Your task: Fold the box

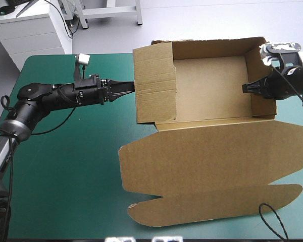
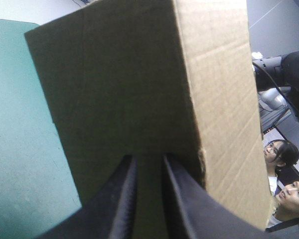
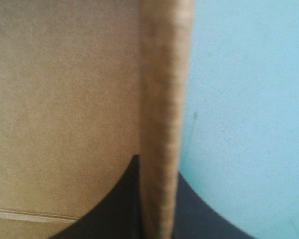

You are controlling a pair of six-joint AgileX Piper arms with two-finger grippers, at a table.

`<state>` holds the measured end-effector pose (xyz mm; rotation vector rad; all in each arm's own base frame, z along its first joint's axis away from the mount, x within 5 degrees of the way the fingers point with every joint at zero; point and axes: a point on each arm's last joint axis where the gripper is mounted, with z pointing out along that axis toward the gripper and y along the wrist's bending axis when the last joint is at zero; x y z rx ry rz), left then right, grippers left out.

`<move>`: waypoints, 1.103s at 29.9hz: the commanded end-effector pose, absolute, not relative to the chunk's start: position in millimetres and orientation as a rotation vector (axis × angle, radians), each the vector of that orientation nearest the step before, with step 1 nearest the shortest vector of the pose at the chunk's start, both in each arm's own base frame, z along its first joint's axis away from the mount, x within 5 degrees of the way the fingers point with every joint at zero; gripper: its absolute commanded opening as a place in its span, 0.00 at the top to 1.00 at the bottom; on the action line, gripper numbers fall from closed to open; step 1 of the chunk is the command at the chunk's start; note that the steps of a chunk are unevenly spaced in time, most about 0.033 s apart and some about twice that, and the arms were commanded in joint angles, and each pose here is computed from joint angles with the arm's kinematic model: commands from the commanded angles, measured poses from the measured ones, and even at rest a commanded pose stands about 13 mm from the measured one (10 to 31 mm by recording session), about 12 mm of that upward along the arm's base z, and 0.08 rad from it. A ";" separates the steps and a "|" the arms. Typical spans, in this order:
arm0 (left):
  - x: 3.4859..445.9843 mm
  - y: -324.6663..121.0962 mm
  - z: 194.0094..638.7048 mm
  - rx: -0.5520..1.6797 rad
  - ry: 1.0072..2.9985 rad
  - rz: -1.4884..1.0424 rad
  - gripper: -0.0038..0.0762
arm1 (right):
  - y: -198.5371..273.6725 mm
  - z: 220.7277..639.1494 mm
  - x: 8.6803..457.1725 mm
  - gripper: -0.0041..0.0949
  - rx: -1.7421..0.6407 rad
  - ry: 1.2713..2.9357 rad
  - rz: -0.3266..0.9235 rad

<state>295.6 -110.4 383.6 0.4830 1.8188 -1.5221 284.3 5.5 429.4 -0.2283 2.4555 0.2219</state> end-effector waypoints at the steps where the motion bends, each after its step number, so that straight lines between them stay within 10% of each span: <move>1: 273.7 -118.9 413.1 0.569 1.670 -1.665 0.57 | 13.0 453.0 276.6 0.97 -0.214 2.317 0.231; 7: 269.0 -126.4 415.0 0.599 1.656 -1.683 0.29 | 25.6 454.8 278.5 0.97 -0.233 2.287 0.213; 33: 262.0 -135.1 477.9 0.621 2.039 -0.893 0.29 | 65.0 457.7 282.2 0.97 -0.209 2.221 0.232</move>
